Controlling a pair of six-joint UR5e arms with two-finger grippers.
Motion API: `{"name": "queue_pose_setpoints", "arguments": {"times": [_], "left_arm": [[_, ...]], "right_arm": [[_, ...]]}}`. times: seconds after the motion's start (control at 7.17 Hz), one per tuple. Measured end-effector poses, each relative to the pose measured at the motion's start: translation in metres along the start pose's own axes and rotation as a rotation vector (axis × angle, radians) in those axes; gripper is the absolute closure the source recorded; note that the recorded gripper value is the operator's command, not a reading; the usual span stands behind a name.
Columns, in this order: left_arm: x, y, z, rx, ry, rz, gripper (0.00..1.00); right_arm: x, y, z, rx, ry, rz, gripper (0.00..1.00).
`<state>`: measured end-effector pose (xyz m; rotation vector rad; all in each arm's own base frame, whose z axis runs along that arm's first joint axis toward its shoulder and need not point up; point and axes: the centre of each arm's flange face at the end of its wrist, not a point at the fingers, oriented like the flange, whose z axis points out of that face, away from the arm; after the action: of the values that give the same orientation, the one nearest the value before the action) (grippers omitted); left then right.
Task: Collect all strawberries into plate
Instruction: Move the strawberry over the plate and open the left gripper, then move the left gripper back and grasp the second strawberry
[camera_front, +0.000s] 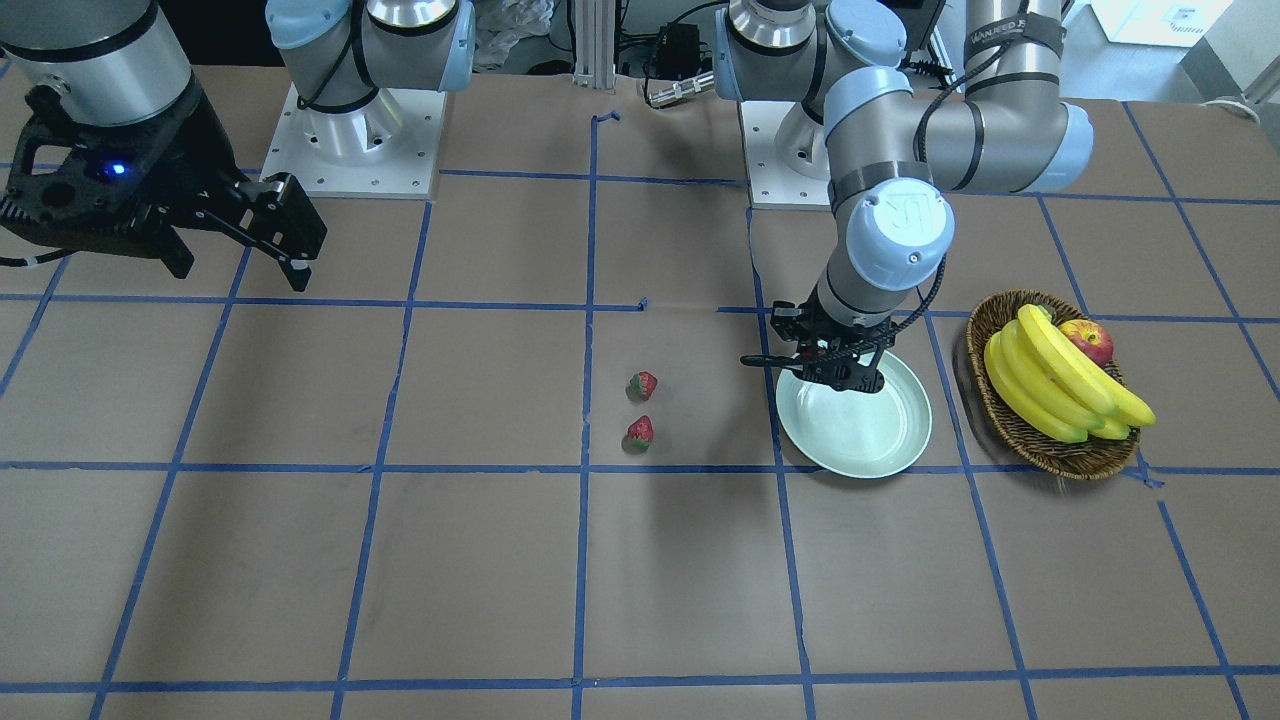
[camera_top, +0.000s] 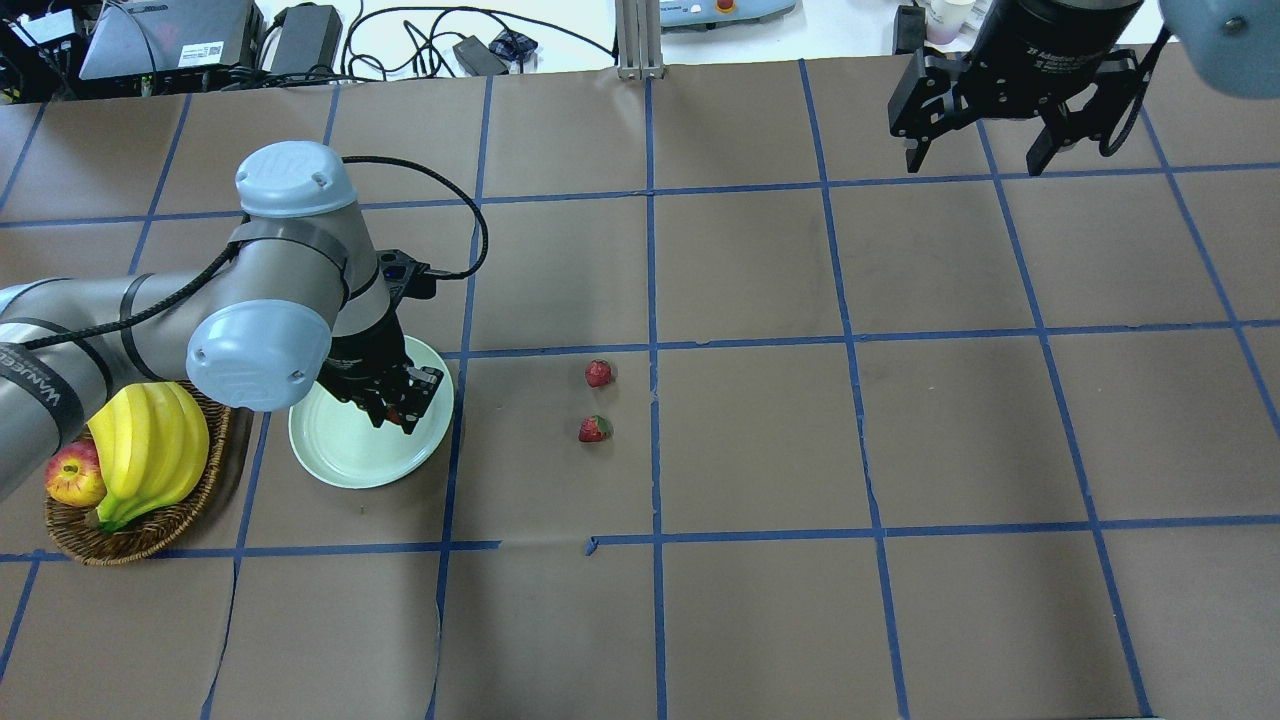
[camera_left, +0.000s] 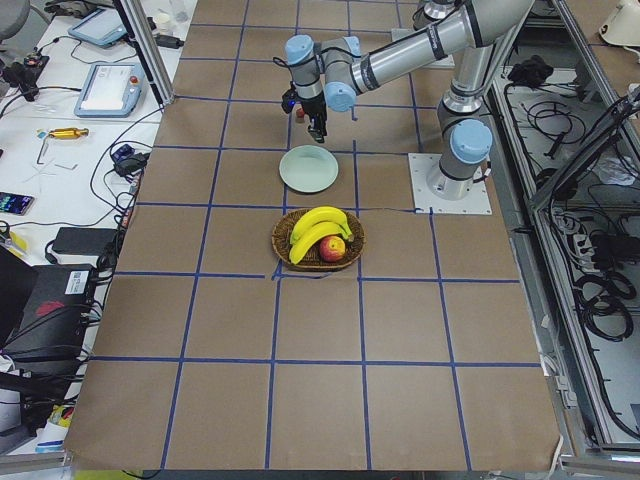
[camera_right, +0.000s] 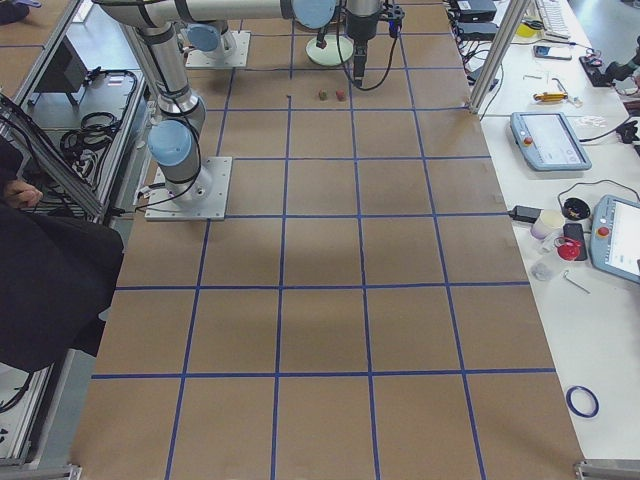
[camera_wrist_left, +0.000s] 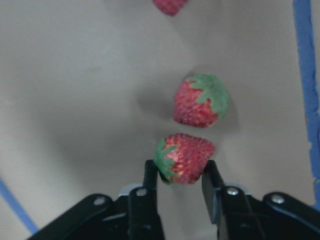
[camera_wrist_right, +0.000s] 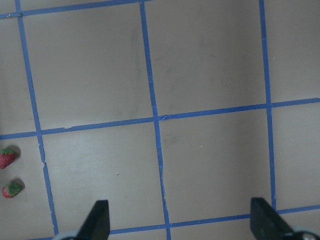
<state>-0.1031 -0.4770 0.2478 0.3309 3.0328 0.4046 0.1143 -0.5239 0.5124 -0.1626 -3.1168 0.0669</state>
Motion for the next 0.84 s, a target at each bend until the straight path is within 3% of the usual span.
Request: {"name": "queue_pose_setpoints", "arguments": {"times": [0.14, 0.28, 0.42, 0.84], "left_arm": [[-0.012, -0.005, 0.010, -0.022, -0.007, 0.001, 0.62], [-0.018, -0.011, 0.021, -0.037, -0.013, 0.000, 0.22], [-0.021, -0.017, 0.028, -0.045, -0.015, -0.001, 0.07], [-0.012, -0.026, 0.017, -0.010, -0.031, -0.010, 0.08]], "right_arm": [[0.000, 0.000, 0.000, 0.000, 0.000, 0.000, 0.00], [0.000, 0.000, 0.000, 0.000, 0.001, 0.000, 0.00], [0.001, 0.000, 0.000, 0.000, 0.002, 0.001, 0.00], [0.002, 0.000, 0.000, 0.000, 0.009, -0.001, 0.00]]}}
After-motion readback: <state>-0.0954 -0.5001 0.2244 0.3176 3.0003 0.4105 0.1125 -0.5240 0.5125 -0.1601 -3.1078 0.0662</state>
